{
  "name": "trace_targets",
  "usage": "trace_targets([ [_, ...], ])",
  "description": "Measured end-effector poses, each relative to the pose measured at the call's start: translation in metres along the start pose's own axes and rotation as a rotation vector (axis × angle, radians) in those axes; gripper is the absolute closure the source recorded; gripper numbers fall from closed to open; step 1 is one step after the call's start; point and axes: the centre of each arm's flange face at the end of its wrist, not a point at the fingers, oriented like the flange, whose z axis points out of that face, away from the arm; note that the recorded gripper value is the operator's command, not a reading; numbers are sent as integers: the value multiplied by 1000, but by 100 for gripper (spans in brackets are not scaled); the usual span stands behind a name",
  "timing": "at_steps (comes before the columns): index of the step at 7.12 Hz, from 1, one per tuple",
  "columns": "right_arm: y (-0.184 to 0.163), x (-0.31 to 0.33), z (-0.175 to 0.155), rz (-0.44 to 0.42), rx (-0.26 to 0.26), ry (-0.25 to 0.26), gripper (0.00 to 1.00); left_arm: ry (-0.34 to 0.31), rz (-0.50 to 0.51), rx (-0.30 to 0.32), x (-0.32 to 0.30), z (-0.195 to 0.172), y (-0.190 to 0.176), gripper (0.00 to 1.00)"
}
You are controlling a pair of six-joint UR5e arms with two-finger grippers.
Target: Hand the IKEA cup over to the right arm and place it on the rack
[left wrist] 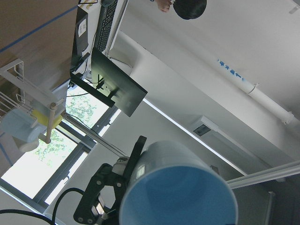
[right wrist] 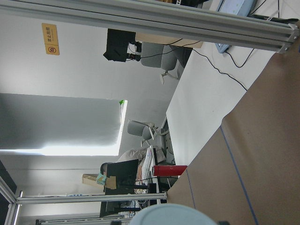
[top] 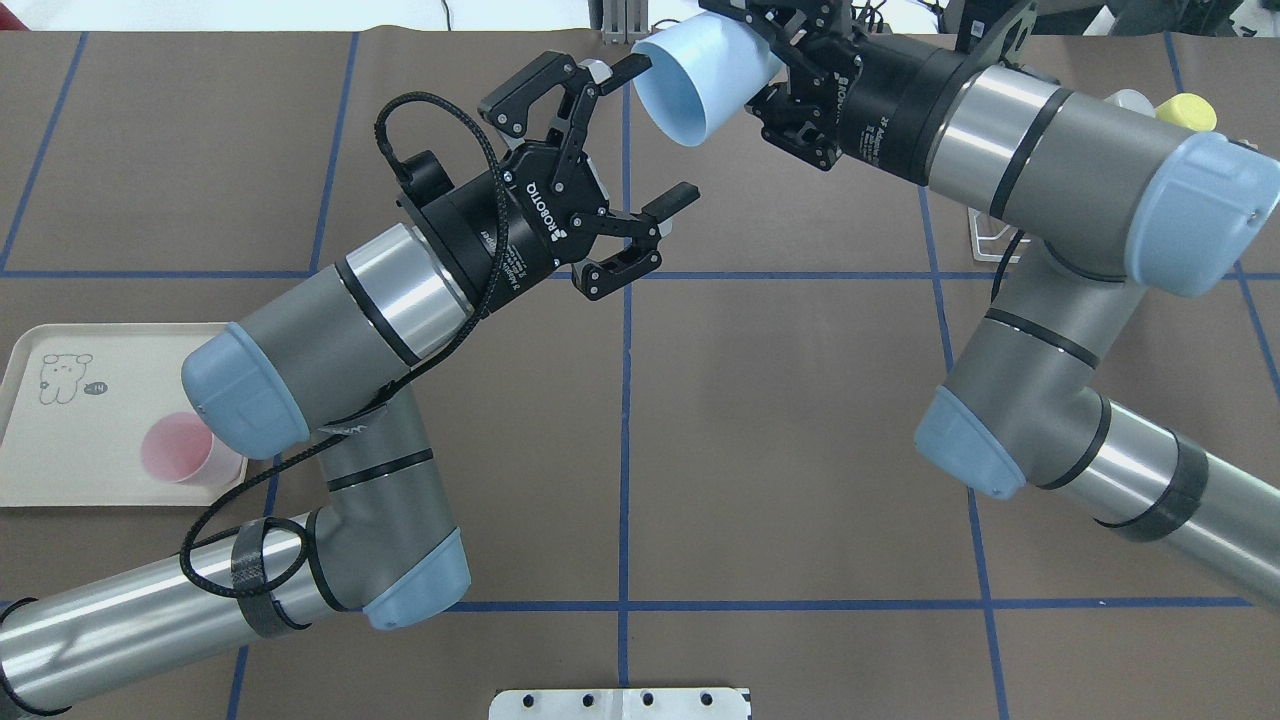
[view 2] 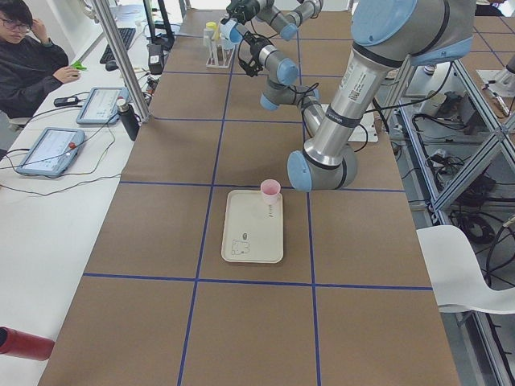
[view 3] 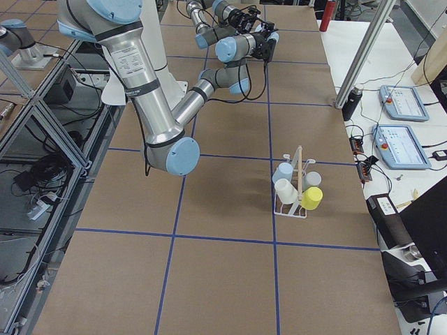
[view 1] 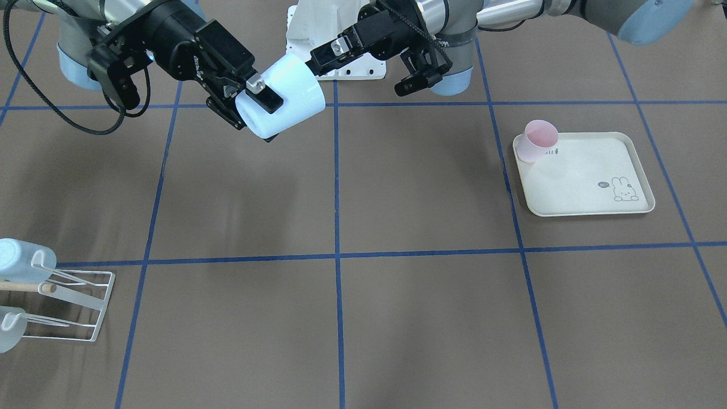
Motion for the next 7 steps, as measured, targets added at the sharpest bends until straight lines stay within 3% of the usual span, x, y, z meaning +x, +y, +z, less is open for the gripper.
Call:
trace_targets([
  [3, -42, -18, -10, -32, 77, -19, 100, 1, 15, 2, 5, 0, -4, 0],
  [4, -65, -17, -15, -80, 119, -5, 100, 2, 50, 7, 8, 1, -5, 0],
  [5, -90, -8, -20, -159, 164, 29, 100, -3, 128, 14, 8, 0, -9, 0],
  [7, -143, 21, -31, -343, 254, 146, 100, -34, 347, 45, 2, -4, -22, 0],
])
